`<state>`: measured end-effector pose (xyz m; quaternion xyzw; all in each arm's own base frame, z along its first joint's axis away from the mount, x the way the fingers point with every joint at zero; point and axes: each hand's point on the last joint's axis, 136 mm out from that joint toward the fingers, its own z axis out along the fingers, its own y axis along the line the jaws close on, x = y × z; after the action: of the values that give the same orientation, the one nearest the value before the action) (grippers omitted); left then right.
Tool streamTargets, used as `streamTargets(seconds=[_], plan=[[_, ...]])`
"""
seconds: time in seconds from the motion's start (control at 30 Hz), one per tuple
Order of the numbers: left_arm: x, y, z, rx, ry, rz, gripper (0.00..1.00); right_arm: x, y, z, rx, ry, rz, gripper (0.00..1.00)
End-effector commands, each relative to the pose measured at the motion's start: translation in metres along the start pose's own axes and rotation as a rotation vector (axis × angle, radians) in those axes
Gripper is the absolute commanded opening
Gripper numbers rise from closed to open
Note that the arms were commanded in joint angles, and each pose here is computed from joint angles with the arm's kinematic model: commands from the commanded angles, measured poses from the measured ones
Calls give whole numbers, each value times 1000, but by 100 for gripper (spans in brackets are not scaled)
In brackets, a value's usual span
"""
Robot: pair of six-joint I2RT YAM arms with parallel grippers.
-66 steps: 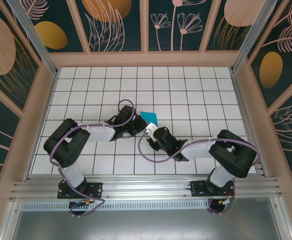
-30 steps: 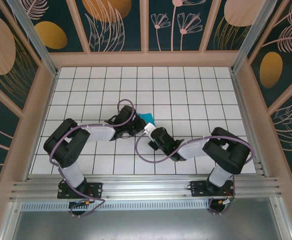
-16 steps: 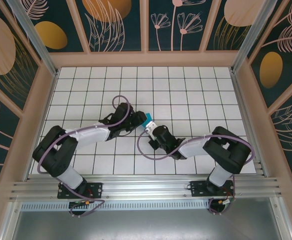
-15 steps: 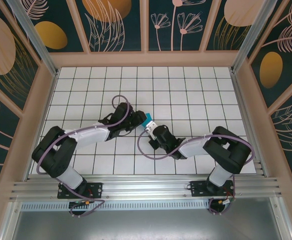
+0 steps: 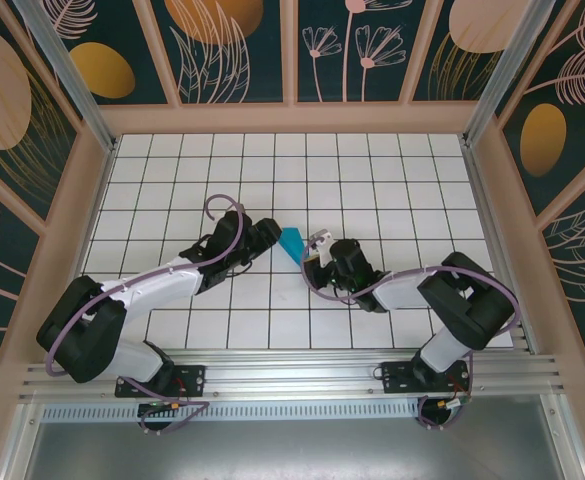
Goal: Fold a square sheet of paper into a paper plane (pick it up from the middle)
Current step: Fold the wing for the fifth time at the center of the table.
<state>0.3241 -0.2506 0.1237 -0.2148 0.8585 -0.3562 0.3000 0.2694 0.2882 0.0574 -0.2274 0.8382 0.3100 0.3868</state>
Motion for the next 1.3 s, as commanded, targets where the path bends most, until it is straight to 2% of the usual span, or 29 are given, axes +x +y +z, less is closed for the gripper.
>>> streamTargets(seconds=[0.0,0.17,0.5,0.93,1.27], plan=[[4,-3,6,22,12,22,64,-6,17,-2,-138,-24,118,0],[10,-4,14,30,47,20,64,-2,17,1,-203,8,229,0],[18,-8,20,59,87,23,63,14,-1,5,-195,74,417,0],[37,-17,34,125,185,32,62,31,-20,6,-266,146,732,0],[52,-34,53,204,284,50,62,19,-15,0,-332,146,791,0]])
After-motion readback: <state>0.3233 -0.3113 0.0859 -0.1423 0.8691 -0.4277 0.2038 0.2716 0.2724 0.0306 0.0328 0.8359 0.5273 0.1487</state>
